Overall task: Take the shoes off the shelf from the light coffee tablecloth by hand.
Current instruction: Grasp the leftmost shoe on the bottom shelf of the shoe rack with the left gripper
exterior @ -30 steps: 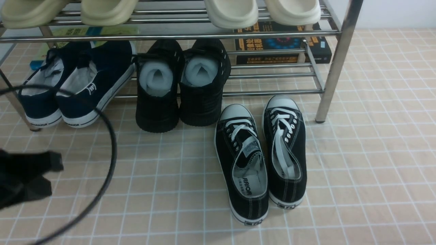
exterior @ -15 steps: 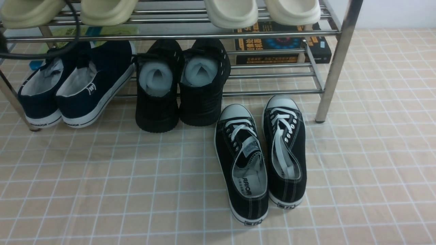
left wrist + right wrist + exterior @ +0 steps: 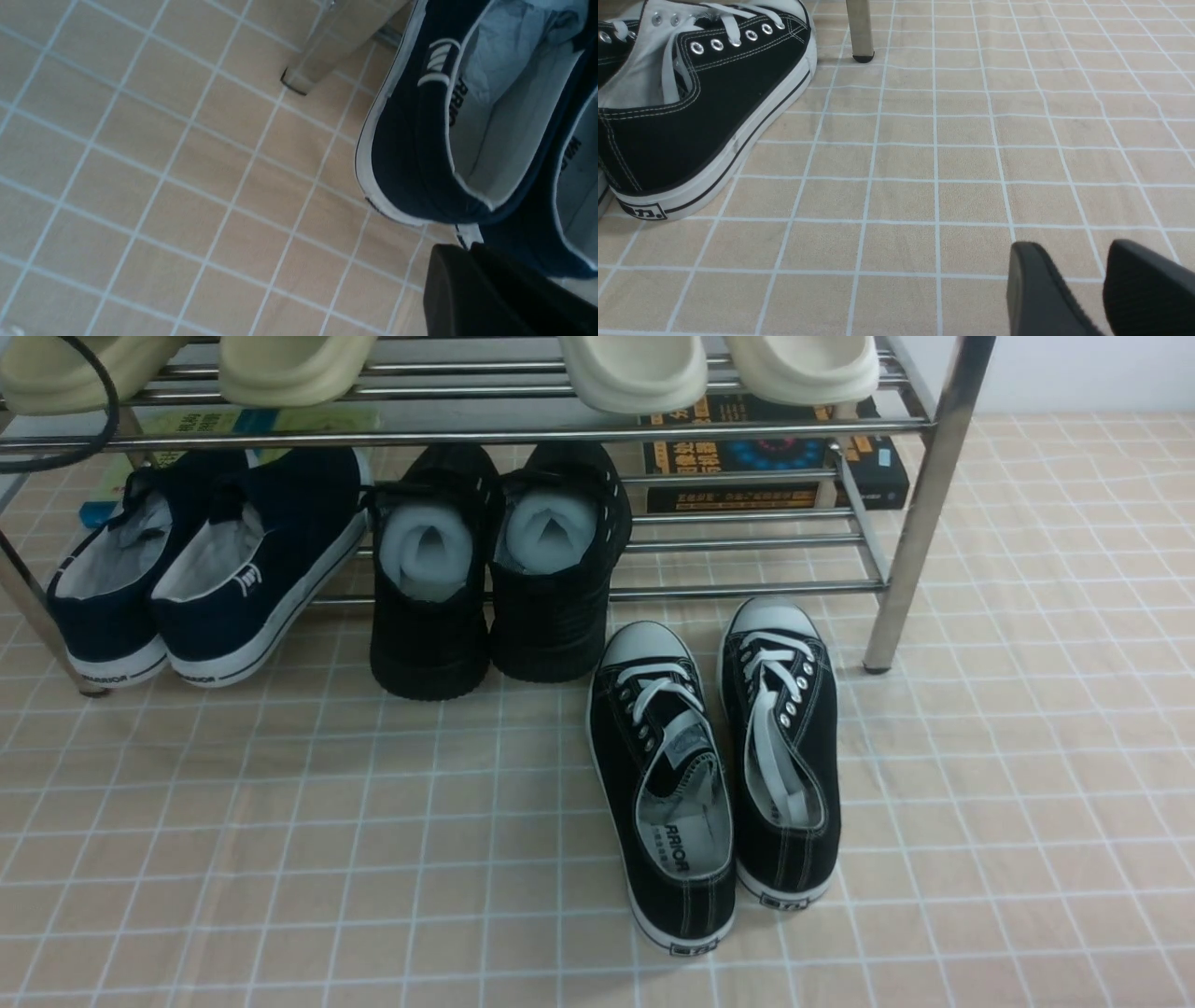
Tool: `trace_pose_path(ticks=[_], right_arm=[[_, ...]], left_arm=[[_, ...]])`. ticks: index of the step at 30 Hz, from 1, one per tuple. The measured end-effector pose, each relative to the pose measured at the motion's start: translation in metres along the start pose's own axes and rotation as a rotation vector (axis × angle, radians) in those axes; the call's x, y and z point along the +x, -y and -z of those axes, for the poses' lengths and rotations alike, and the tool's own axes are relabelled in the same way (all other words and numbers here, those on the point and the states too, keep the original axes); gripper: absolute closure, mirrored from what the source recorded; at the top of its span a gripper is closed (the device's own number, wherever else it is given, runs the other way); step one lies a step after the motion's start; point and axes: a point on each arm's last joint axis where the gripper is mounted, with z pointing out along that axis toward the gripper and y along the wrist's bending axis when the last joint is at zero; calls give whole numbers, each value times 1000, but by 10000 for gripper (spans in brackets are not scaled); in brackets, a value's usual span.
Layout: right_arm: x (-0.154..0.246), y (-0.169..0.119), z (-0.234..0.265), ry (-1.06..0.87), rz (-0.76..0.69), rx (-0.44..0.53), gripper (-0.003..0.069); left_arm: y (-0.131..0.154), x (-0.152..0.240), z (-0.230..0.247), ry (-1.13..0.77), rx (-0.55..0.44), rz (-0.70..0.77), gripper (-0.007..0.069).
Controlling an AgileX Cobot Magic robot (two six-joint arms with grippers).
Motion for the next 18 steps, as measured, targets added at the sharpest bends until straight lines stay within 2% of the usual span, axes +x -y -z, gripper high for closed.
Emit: trace_pose_path(ticks=[3,4,5,9,12,18], right_arm=[[0,0,0,0,0,0,420],[0,0,0,0,0,0,420],[0,0,0,0,0,0,420],[0,0,0,0,0,0,420],[0,0,0,0,0,0,420],[0,0,0,0,0,0,420]], left_arm=[[0,-4,-13,9,29,-9,487],[0,-6,-20,21,50,-8,437],[0,-6,-21,23,55,-10,430],[2,-10,-35,50,105,-36,289],[2,-12,-40,59,121,-57,245],[-4,-13,-60,57,108,-80,233]])
